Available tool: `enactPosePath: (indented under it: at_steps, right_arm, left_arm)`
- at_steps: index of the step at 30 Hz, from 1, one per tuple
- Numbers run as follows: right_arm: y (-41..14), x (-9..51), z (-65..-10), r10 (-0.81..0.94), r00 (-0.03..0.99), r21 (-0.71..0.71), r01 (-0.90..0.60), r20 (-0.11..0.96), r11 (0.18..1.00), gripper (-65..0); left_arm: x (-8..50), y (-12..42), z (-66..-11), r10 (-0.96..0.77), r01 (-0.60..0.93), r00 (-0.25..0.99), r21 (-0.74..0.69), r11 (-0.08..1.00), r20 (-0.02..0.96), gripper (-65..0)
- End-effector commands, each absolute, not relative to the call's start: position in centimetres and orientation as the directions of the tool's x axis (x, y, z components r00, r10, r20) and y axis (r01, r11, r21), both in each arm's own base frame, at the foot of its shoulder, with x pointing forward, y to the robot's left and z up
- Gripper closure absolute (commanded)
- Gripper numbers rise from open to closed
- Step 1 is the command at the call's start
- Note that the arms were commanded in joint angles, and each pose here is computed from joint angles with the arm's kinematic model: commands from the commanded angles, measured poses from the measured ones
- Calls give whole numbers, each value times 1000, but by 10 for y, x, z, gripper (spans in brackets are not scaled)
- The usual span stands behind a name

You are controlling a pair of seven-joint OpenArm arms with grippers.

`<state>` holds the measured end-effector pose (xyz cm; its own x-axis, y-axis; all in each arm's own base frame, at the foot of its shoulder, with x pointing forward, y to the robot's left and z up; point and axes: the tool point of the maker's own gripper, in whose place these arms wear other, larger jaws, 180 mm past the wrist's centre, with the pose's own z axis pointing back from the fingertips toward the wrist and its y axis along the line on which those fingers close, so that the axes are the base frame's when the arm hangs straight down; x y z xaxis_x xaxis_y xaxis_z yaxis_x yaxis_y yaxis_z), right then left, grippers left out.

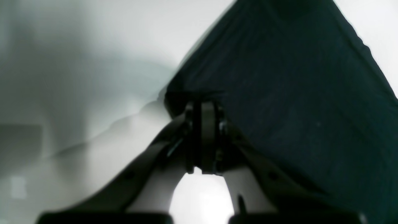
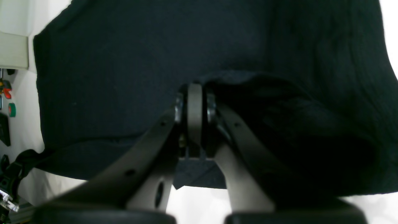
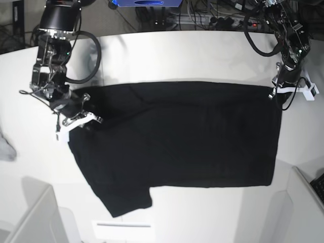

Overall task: Fold the T-shirt properly
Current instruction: 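Lift the shoulder edges and shift the grips along the collar edge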

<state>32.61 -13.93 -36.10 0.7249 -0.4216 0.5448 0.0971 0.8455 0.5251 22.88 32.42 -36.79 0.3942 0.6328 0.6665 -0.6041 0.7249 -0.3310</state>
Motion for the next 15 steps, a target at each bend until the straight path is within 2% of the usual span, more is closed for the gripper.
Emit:
enactPosePath:
  at_steps: [1,5,11,15]
  right_arm:
    - [-142,337,-350,-425,698,529,77,577,845,0]
    - [-144,342,-355,-433,704,535,90,562,840,0]
    - [-146,348,-351,-442,683,534,89,582,841,0]
    - [-148,346,-361,-451,697,537,112,558,836,0]
  left_arm:
    - [236,331,-359,620,-599,369,-333,728,692,0]
    - [238,333,-371,647,-616,382,-340,711,659,0]
    - [248,331,-367,653,-606,377,-358,710,657,0]
    - [252,330,-364,653,-601,371,-365,711,661,0]
